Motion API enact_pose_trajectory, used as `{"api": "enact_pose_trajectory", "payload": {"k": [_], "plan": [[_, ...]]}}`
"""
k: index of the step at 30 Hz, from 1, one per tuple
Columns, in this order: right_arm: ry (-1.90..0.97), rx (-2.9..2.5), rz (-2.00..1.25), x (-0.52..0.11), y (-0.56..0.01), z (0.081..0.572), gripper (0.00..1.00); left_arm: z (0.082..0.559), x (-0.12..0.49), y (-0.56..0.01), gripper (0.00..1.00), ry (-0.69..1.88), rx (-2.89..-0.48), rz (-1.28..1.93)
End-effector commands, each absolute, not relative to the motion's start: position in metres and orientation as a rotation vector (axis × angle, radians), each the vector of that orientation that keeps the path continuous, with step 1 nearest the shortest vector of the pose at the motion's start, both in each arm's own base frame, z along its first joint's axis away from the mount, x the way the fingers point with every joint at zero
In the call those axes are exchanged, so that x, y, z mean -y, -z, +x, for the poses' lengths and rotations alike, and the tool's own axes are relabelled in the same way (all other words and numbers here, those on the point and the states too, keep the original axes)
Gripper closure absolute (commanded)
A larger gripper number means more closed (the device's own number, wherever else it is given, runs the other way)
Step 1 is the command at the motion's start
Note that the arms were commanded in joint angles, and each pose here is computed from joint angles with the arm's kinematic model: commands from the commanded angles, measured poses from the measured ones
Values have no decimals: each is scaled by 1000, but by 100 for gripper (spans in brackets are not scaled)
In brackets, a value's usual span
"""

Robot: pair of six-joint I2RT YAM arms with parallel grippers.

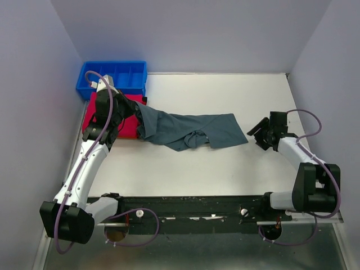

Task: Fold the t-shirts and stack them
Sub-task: Flatten out the tshirt

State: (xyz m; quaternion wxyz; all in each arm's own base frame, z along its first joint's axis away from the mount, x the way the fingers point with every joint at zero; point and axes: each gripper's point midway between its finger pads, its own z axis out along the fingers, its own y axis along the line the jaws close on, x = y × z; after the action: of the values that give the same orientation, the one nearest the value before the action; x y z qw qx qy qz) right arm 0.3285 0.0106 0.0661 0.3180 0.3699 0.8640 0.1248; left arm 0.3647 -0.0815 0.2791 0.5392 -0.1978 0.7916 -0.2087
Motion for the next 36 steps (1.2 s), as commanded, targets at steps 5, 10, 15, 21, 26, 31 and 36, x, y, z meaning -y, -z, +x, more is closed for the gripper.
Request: {"api": "enact_pose_trajectory", "payload": {"k": [5,10,15,21,26,31,36], "plan": [[-370,-2303,997,-23,-37,335,32,367,79,-296,100,498,-1827,-452],[-368,-2335,1030,-31,-21,337,33,367,81,-295,100,511,-1829,-445],[-343,-2331,1053,-32,-18,340,43,367,80,-296,100,507,-1824,-443],[-343,-2365,1025,-41,-19,340,56,367,78,-296,100,491,-1823,-446],[-343,-2367,1015,-42,-19,338,83,368,73,-299,100,471,-1814,-452],[-343,-2355,963,-41,-31,345,99,369,75,-293,100,479,-1833,-447],[-235,-2206,887,-17,-100,355,99,378,81,-286,100,506,-1845,-447]]}}
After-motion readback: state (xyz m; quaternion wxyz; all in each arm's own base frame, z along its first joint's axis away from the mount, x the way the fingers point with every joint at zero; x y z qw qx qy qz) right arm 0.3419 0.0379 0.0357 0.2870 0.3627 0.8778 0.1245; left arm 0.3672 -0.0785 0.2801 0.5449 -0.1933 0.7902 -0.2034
